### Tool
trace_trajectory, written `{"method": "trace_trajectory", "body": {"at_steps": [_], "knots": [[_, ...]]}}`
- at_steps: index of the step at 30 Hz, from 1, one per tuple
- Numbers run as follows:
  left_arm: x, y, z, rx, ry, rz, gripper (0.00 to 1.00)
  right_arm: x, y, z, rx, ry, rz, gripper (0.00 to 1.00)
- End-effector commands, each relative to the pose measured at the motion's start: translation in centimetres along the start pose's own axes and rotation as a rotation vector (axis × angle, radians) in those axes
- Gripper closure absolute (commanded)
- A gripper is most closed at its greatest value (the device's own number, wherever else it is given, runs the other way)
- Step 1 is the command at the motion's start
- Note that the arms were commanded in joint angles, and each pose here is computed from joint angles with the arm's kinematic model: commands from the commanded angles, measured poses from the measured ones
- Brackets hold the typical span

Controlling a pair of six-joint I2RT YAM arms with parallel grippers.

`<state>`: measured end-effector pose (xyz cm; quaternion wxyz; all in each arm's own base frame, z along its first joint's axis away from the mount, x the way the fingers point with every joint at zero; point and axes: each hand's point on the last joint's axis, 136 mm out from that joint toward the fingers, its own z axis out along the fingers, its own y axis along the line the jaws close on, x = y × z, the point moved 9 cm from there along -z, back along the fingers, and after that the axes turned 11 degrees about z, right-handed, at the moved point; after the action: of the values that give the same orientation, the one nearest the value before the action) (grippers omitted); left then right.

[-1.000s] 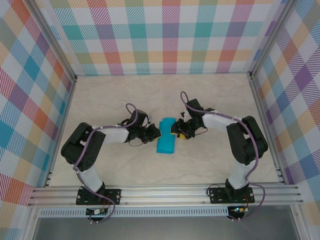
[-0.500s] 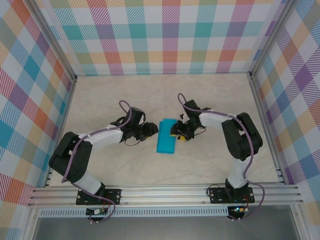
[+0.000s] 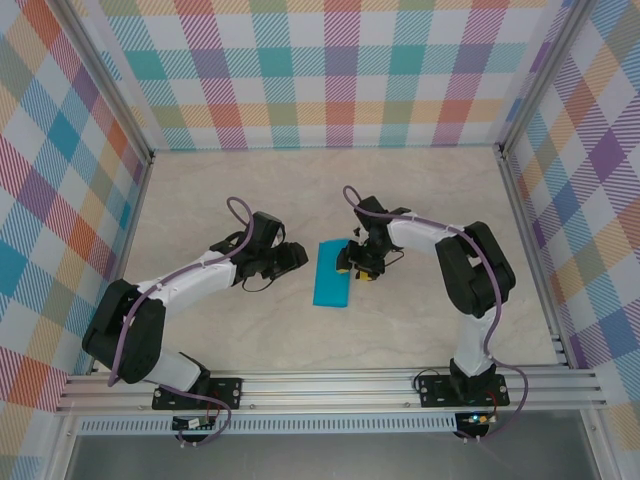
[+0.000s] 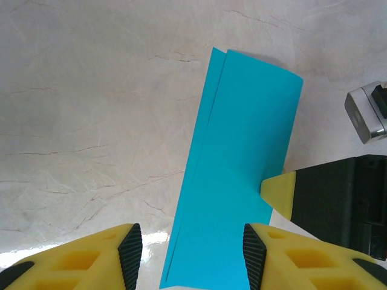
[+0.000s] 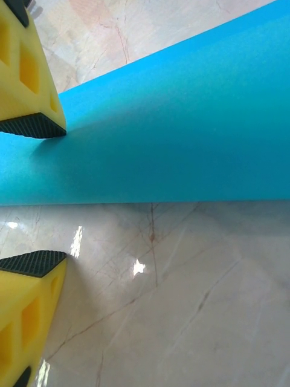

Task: Fold a paper plane with a square sheet of paper (pick it up from the middle)
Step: First fold in half a square sheet of paper at the center of the table, then hold the square sheet of paper at the center of the table.

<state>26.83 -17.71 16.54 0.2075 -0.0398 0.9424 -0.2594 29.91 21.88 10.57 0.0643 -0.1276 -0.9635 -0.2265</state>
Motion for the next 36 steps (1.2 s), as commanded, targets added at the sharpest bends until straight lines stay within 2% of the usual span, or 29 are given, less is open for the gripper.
{"method": "trace_trajectory", "body": {"at_steps": [1,16,36], "knots": [[-0.8,-0.1,-0.9,-0.007,-0.022,0.010,0.50,0.3,-0.6,0.9,0.110,0.019,-0.014,0.42],[-0.8,-0.2,-0.9,-0.001,-0.020,0.018,0.50,-0.1,-0.7,1.9,0.217,0.047,0.010,0.41],[-0.6,-0.1,-0.8,0.000,-0.011,0.022,0.51,-0.5,-0.9,2.6,0.272,0.059,0.013,0.37]]}}
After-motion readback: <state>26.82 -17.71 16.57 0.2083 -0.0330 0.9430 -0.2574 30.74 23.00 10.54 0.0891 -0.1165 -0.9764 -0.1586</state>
